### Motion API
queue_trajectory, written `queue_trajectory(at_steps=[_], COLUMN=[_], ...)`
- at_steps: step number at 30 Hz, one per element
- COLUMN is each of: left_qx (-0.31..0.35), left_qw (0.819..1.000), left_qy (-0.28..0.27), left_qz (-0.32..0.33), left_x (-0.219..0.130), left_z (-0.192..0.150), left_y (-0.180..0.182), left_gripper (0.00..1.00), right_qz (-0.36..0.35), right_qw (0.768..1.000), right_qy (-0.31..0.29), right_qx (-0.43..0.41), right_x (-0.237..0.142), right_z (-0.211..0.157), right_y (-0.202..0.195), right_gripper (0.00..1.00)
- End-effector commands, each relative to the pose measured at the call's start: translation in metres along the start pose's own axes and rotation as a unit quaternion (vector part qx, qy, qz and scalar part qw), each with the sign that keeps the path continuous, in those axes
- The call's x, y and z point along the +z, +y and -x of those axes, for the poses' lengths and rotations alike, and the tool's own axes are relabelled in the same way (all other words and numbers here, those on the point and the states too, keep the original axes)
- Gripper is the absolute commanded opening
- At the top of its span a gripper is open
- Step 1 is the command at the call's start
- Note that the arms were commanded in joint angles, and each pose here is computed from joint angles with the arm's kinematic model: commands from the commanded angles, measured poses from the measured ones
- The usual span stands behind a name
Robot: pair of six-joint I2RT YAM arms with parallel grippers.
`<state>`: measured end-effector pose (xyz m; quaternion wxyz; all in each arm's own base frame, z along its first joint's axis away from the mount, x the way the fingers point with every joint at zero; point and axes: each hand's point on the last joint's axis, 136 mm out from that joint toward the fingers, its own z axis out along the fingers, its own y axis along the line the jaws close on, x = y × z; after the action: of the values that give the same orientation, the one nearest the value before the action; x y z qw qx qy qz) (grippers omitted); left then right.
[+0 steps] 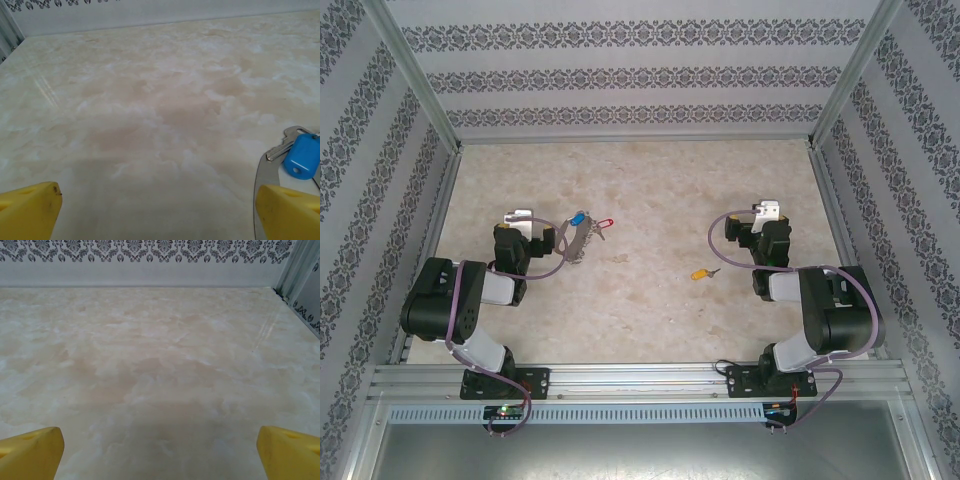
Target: Put the keys on the keyring
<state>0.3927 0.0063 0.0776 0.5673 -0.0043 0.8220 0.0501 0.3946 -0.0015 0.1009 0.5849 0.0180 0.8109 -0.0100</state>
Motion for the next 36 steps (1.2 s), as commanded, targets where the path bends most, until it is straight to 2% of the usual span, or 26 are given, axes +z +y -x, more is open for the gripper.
queue_trajectory(at_steps=[1,17,21,24,27,29,31,33,36], left_qx=[-0.008,-0.018,-0.018,-0.010,-0.029,-0.047,-0.080,-0.126,-0.188], left_qw=[1.000,1.000,1.000,1.000,0.999,0.999,0.997,0.991,0.972], left_qy=[-0.015,-0.008,-0.009,-0.012,-0.010,-0.016,-0.017,0.011,0.102], left_qz=[-0.003,0.000,-0.003,-0.017,0.011,0.018,0.000,-0.032,-0.096], left_x=[0.001,0.003,0.003,-0.008,-0.029,-0.045,-0.059,-0.068,-0.079], left_z=[0.012,0.012,0.012,0.031,0.055,0.069,0.082,0.083,0.072], left_y=[0.001,0.005,0.005,0.000,0.010,0.007,-0.006,-0.023,-0.051], left_gripper=[1.00,1.00,1.00,1.00,1.00,1.00,1.00,1.00,1.00], right_qz=[0.009,0.009,-0.024,-0.045,-0.055,-0.059,-0.043,-0.011,0.064], right_qw=[1.000,1.000,1.000,0.998,0.998,0.997,0.999,1.000,0.995], right_qy=[-0.013,-0.013,-0.017,-0.031,-0.027,-0.041,-0.008,0.015,0.066], right_qx=[0.009,0.008,0.005,0.004,-0.035,-0.022,-0.007,0.014,0.043], right_x=[0.002,0.002,0.001,-0.008,-0.034,-0.053,-0.070,-0.084,-0.103], right_z=[0.007,0.006,0.008,0.021,0.046,0.067,0.077,0.082,0.076], right_y=[0.001,0.001,-0.005,-0.009,0.007,0.015,0.025,0.038,0.067], right_gripper=[0.98,0.98,0.98,0.98,0.98,0.98,0.98,0.98,0.98])
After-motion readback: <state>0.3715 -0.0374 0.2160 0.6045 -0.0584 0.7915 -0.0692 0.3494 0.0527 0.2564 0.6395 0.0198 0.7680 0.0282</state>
